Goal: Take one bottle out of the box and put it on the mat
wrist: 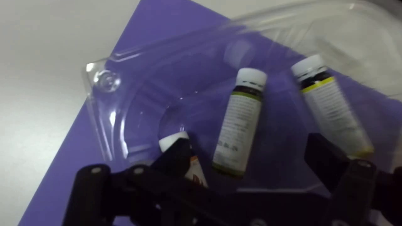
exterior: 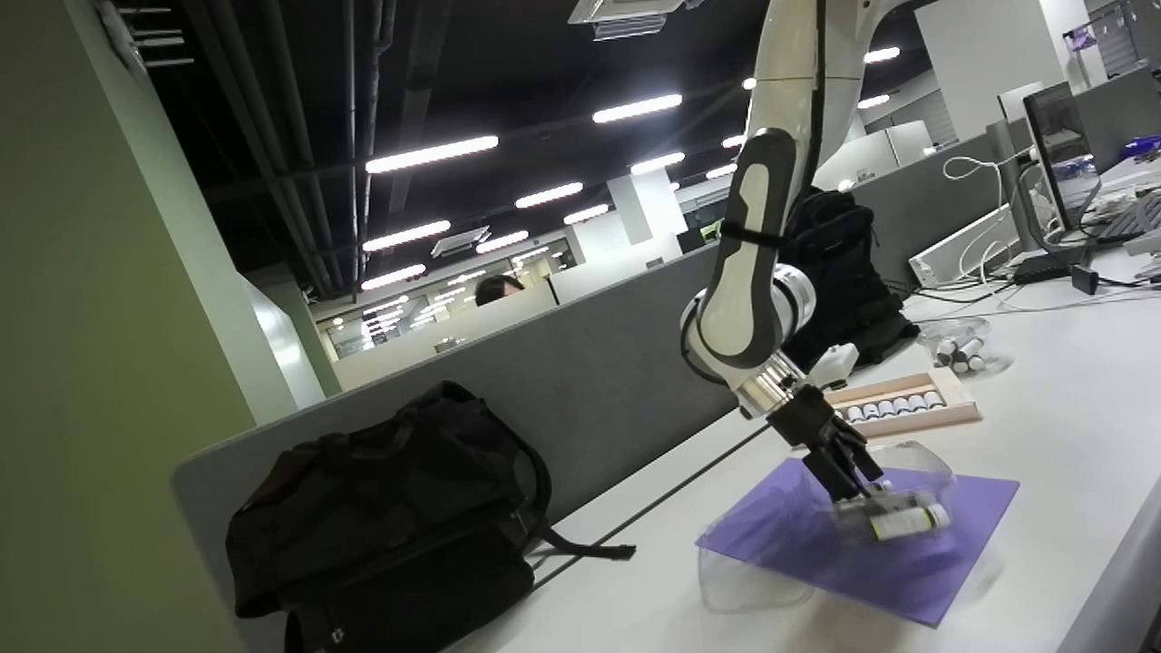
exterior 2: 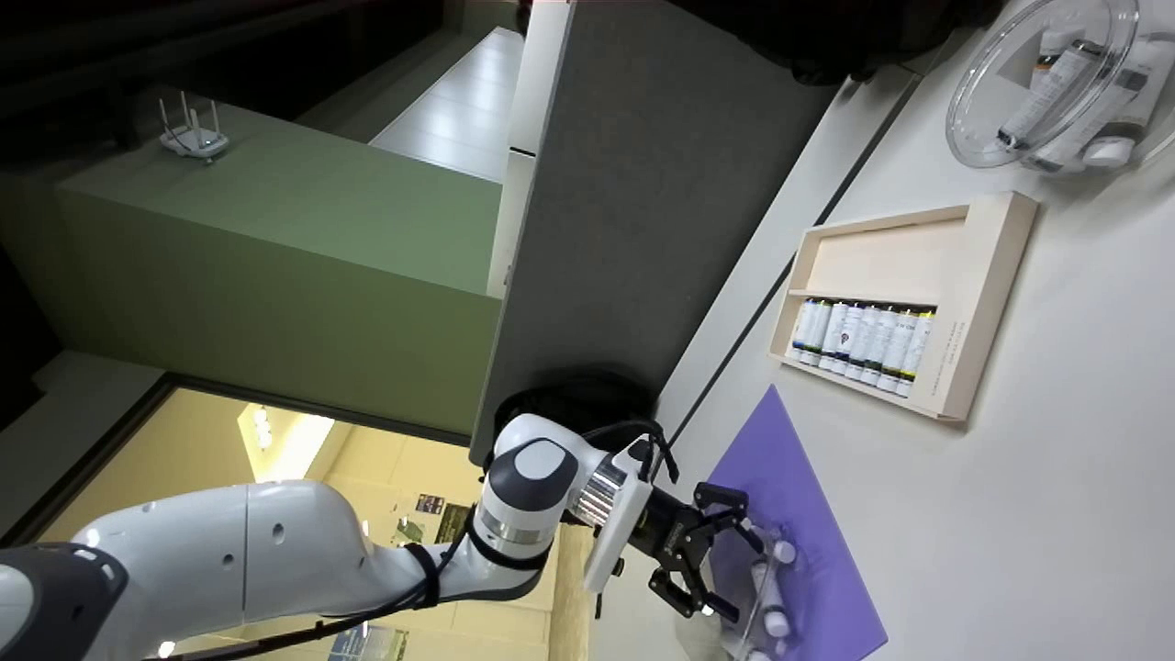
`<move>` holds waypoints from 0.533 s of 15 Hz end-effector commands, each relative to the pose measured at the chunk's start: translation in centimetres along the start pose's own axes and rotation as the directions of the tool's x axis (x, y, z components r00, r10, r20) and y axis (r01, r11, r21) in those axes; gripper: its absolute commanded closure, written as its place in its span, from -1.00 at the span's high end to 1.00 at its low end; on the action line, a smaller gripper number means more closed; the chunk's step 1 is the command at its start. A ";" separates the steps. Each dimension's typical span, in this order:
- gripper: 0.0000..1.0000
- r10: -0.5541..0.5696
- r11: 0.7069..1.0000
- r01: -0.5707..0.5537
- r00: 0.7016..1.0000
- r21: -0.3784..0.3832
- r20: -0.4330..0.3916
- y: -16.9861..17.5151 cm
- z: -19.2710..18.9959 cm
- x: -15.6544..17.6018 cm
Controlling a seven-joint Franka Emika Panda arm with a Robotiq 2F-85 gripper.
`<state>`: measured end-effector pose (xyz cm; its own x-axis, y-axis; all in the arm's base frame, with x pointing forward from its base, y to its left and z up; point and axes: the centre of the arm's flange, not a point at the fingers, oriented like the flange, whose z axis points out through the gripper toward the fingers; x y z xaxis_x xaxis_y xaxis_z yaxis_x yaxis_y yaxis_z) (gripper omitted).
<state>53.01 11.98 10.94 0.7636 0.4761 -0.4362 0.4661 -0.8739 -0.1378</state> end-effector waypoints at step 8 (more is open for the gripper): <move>-0.15 -0.061 0.997 0.062 0.998 0.042 -0.025 0.4 0.0 0.2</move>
<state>53.78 11.02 11.32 0.7596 0.5105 -0.4029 0.4927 -0.8561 -0.1559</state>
